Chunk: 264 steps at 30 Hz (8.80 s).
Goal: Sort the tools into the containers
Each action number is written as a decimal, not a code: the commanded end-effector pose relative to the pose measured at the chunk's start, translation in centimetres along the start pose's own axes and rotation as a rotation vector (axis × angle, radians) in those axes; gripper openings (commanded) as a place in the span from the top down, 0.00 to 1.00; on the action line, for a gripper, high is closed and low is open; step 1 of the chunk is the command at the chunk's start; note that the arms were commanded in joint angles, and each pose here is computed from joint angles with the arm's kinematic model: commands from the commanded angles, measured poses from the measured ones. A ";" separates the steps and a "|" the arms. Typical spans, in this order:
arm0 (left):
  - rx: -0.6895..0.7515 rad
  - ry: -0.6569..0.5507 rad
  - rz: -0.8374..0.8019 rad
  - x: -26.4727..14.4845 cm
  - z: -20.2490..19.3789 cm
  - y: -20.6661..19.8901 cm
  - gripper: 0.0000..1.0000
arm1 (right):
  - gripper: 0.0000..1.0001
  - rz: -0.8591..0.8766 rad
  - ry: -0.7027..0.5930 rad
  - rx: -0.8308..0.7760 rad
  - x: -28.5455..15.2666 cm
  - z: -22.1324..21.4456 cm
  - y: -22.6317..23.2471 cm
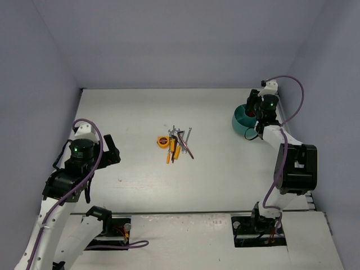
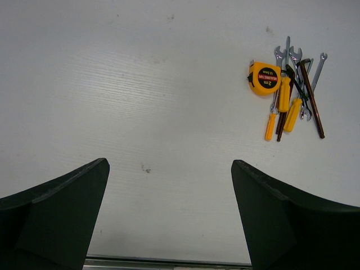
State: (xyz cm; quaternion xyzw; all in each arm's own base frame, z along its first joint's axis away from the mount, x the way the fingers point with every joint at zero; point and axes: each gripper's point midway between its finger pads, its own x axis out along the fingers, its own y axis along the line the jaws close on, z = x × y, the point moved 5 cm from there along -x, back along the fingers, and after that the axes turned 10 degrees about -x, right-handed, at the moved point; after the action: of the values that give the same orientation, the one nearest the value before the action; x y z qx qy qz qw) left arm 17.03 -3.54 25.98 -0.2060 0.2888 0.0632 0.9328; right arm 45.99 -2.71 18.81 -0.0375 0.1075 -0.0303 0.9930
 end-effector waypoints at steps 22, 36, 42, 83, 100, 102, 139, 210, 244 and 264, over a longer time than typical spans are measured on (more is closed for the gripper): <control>-0.021 0.070 -0.052 2.1 2.1 -3.5 0.12 | 0.63 0.610 0.333 -0.070 -11.2 0.9 24.5; 0.007 0.118 -0.029 1.6 -0.1 -2.0 0.12 | 0.68 0.491 0.446 -0.213 -7.6 -5.5 33.2; 0.002 0.136 -0.027 1.5 -0.7 -1.6 0.12 | 0.71 0.377 0.437 -0.224 -6.0 -6.3 33.2; -0.012 0.133 -0.013 1.5 -0.8 -1.5 0.12 | 1.00 0.507 0.151 -0.266 -7.7 7.2 26.0; -0.012 0.098 -0.054 0.3 -0.7 -1.4 0.12 | 1.00 0.551 0.118 -0.392 -5.7 7.1 19.0; -0.013 0.092 -0.058 0.1 -0.8 -1.3 0.12 | 1.00 0.530 0.092 -0.396 -4.9 8.2 16.7; -0.012 0.111 -0.034 0.7 -1.2 -1.1 0.12 | 1.00 0.004 -0.054 -0.018 3.7 8.5 6.4; 0.027 0.250 -0.072 2.3 -2.3 -3.1 0.12 | 0.78 0.807 0.339 -0.193 -6.4 -6.2 32.7; 0.106 0.322 -0.093 3.7 -3.0 -5.1 0.12 | 0.76 0.572 0.474 -0.315 -8.8 -12.3 29.4; 0.130 0.346 -0.094 4.1 -3.3 -5.8 0.12 | 0.68 0.201 0.495 0.069 -10.7 -8.8 27.0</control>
State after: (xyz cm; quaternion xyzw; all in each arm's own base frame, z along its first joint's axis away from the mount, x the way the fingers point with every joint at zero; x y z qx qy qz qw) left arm 18.94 -9.58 21.32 -0.1606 0.4702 -0.0209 0.8676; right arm 35.59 24.29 10.60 -0.0275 0.3355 0.1024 0.9361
